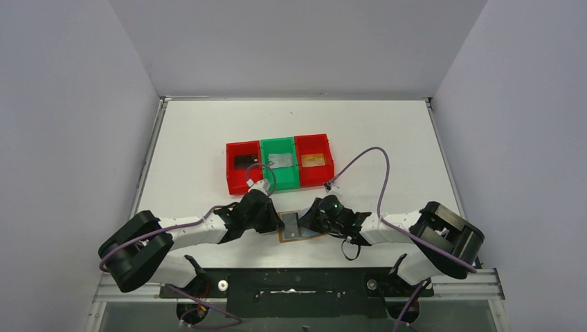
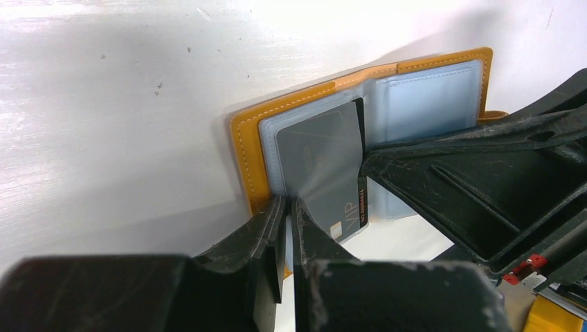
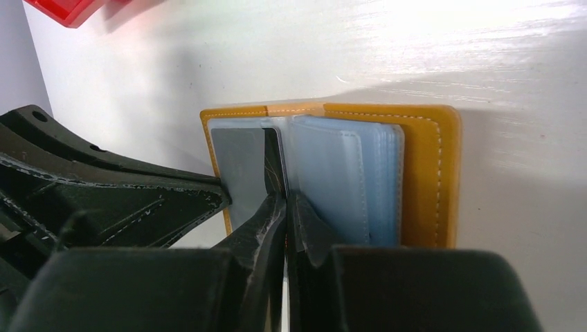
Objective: Take the credit cards out of the card holder
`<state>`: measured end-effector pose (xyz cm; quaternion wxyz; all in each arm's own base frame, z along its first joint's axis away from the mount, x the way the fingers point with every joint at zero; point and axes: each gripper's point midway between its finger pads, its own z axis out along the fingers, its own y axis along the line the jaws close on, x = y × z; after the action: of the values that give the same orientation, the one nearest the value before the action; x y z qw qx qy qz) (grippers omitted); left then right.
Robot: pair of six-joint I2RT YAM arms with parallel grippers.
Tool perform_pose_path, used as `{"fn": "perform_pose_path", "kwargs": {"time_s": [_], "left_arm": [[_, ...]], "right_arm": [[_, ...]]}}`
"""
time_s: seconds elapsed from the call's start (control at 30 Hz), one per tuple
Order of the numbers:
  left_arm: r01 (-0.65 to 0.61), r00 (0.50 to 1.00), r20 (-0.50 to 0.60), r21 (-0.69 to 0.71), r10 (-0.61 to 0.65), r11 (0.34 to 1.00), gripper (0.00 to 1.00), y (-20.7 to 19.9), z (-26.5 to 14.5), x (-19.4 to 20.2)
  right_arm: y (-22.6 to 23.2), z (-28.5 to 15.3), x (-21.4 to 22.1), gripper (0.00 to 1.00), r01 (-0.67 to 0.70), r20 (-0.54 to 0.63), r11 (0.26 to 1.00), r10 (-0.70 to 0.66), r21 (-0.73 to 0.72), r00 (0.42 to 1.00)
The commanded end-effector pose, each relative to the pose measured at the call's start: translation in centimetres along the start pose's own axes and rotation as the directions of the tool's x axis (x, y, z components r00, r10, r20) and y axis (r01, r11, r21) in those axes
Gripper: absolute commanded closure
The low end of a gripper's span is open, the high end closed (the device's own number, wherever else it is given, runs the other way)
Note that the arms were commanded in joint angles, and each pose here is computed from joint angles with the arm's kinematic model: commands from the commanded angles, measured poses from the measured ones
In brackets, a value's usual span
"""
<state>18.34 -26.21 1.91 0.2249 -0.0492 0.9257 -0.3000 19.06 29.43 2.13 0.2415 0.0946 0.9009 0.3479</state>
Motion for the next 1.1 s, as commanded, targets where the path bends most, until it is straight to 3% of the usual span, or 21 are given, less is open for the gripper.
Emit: {"fn": "perform_pose_path", "kwargs": {"time_s": [0.0, 0.43, 0.57, 0.77, 0.9, 1.07], "left_arm": [[-0.028, 0.998, -0.053, -0.098, 0.023, 0.995, 0.98, 2.5, 0.6, 2.0], [-0.039, 0.998, -0.046, -0.089, 0.035, 0.995, 1.00, 2.0, 0.8, 1.6], [-0.050, 0.997, -0.057, -0.061, 0.046, 0.997, 1.00, 1.4, 0.9, 1.8], [-0.061, 0.996, -0.071, -0.067, 0.056, 0.996, 1.00, 1.4, 1.1, 1.9], [-0.067, 0.995, -0.074, -0.060, 0.063, 0.996, 1.00, 1.3, 1.1, 1.9], [-0.064, 0.995, -0.078, -0.063, 0.059, 0.996, 1.00, 1.4, 1.2, 2.1]], "right_arm": [[3.1, -1.0, -1.5, 1.00, 0.020, 0.052, 0.995, -0.015, -0.095, 0.999], [0.9, -2.4, -1.9, 0.99, 0.009, 0.065, 0.999, -0.006, -0.036, 0.998], [0.0, -2.0, -1.3, 0.76, 0.023, 0.032, 1.000, -0.024, 0.013, 0.999], [-1.0, -1.2, -0.7, 0.65, 0.063, -0.005, 0.995, -0.062, 0.073, 0.998], [-0.4, -0.6, -0.2, 0.70, 0.091, -0.041, 0.995, -0.090, 0.039, 0.995], [-0.1, -0.4, -0.2, 0.90, 0.074, -0.029, 0.997, -0.074, 0.020, 0.997]]}}
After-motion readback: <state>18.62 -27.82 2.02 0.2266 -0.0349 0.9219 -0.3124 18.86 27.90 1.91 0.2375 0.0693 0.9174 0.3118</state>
